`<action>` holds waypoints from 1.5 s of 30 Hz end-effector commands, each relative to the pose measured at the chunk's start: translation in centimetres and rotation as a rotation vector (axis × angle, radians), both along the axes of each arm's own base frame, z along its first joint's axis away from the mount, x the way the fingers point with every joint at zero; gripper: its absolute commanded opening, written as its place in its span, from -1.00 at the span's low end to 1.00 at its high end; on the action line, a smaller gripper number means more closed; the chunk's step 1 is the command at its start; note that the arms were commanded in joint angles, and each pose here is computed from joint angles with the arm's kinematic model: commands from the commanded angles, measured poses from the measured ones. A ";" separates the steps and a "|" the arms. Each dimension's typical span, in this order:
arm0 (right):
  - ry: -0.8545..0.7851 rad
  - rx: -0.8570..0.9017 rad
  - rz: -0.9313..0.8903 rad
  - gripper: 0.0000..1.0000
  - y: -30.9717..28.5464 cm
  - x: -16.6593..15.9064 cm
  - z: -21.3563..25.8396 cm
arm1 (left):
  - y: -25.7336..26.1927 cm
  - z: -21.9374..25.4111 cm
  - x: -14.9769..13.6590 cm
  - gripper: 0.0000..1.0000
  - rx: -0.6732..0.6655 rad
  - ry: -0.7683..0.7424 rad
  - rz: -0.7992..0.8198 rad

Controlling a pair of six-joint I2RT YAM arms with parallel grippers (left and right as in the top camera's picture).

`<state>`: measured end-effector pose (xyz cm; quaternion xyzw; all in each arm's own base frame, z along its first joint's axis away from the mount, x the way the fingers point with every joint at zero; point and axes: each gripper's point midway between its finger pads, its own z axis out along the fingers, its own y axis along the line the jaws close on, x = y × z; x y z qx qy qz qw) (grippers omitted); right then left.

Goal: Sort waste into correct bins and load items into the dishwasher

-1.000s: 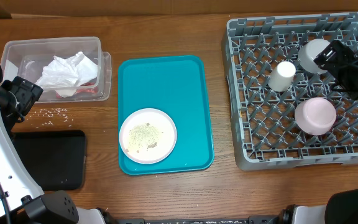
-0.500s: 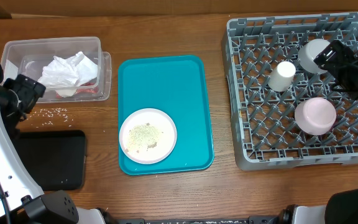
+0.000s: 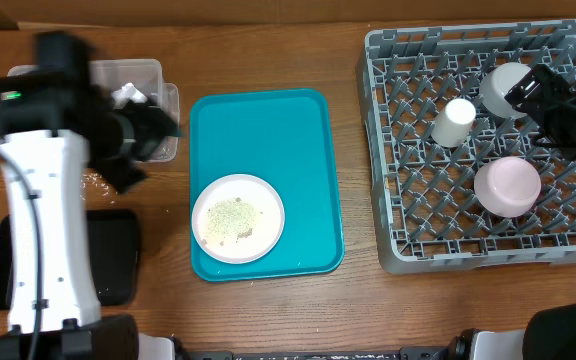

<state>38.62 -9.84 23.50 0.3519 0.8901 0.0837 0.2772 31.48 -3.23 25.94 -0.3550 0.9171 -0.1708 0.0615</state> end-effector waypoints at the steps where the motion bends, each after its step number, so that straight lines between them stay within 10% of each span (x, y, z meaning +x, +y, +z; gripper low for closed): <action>1: -0.048 -0.018 -0.002 1.00 -0.2 0.1 1.8 | -3.3 -1.1 -0.2 0.71 0.135 0.037 0.016; 14: -0.048 -0.019 -0.002 1.00 -0.2 0.1 1.8 | -16.6 -12.3 -1.0 0.17 0.357 0.252 -0.068; 45: -0.048 -0.018 -0.002 1.00 -0.2 0.1 1.8 | -15.2 -20.4 3.6 0.06 0.479 0.271 -0.050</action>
